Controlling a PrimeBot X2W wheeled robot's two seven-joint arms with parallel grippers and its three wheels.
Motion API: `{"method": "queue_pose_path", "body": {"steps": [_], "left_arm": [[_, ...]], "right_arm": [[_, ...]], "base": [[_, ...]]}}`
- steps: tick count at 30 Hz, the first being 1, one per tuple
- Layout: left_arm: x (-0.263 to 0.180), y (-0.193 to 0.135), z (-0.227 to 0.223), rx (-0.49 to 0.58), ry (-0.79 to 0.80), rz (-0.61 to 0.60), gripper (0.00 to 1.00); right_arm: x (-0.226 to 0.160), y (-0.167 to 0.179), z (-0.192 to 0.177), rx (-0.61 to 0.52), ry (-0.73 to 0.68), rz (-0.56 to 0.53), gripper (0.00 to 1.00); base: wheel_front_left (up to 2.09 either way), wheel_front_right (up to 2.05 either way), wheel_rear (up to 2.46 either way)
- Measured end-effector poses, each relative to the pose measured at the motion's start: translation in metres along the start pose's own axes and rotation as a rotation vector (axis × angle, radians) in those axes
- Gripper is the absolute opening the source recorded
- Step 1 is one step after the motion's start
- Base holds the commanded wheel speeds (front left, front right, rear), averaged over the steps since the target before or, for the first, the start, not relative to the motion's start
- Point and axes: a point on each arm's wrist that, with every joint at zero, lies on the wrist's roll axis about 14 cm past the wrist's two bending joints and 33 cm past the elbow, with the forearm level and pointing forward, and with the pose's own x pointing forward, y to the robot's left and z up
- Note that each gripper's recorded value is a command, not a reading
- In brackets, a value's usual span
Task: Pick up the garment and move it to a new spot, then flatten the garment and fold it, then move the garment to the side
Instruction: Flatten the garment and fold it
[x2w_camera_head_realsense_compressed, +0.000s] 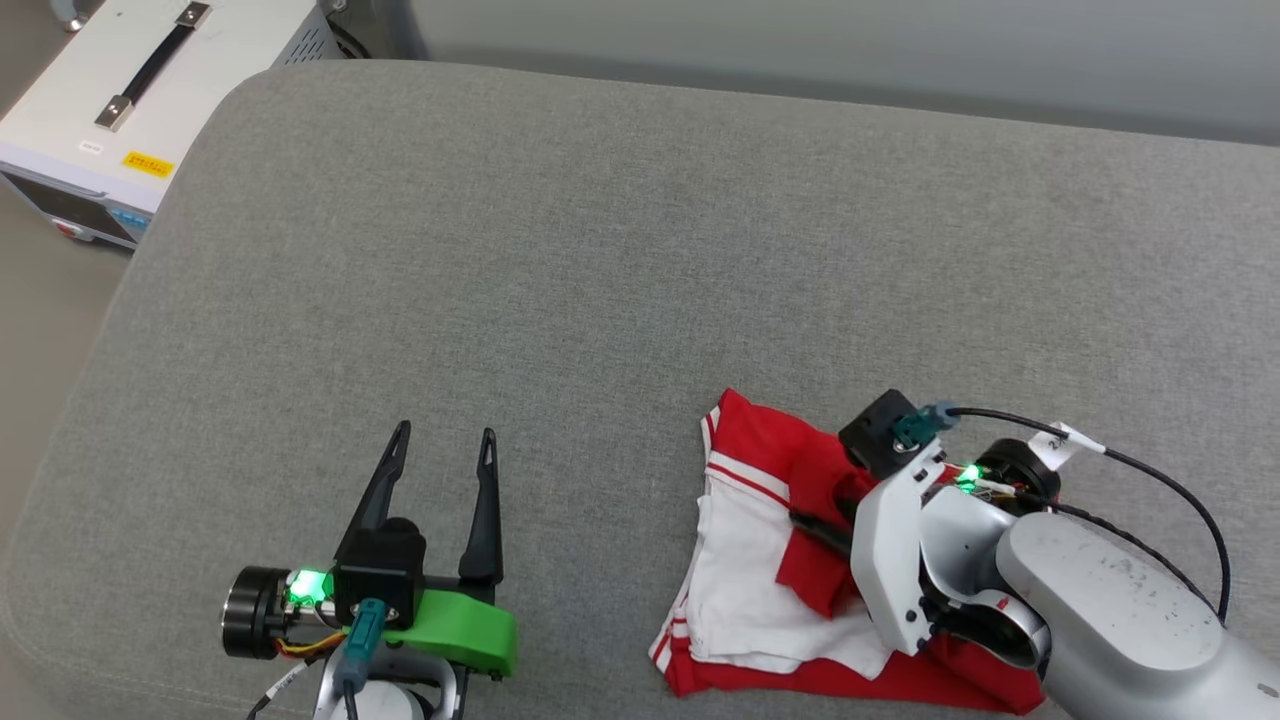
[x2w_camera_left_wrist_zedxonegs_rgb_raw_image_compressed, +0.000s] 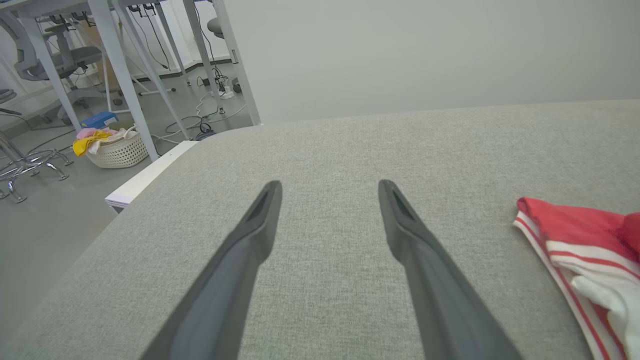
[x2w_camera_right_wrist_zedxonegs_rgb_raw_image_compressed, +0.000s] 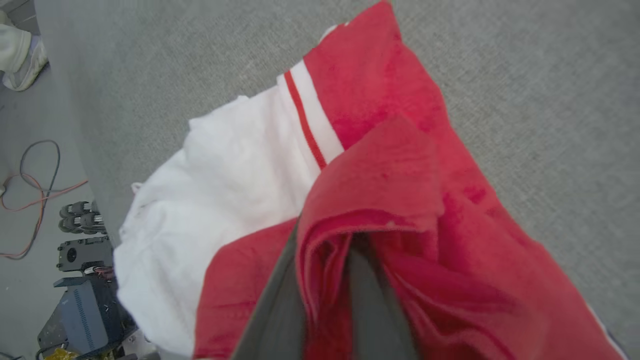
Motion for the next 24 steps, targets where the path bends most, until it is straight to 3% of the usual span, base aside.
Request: {"method": "queue_pose_path", "body": {"steps": [6, 7, 11, 18, 24], "left_arm": [[-0.002, -0.002, 0.008, -0.003, -0.024, -0.006, 1.0], [-0.004, -0.004, 0.01, -0.005, -0.034, -0.015, 1.0], [-0.004, -0.008, 0.015, -0.007, -0.05, -0.03, 1.0], [-0.006, -0.015, 0.027, -0.011, -0.089, -0.054, 1.0], [-0.008, -0.017, 0.037, -0.018, -0.119, -0.065, 1.0]], "right_arm": [[-0.034, -0.011, 0.056, -0.053, -0.266, -0.056, 1.0], [-0.063, -0.025, 0.084, -0.092, -0.418, -0.127, 1.0], [-0.108, -0.049, 0.109, -0.136, -0.615, -0.266, 1.0], [-0.171, -0.081, 0.103, -0.135, -0.811, -0.524, 1.0], [-0.204, -0.083, 0.081, -0.121, -0.923, -0.68, 1.0]], "base": [[0.0, 0.0, 0.0], [0.0, 0.0, 0.0], [0.0, 0.0, 0.0], [0.0, 0.0, 0.0], [0.0, 0.0, 0.0]]}}
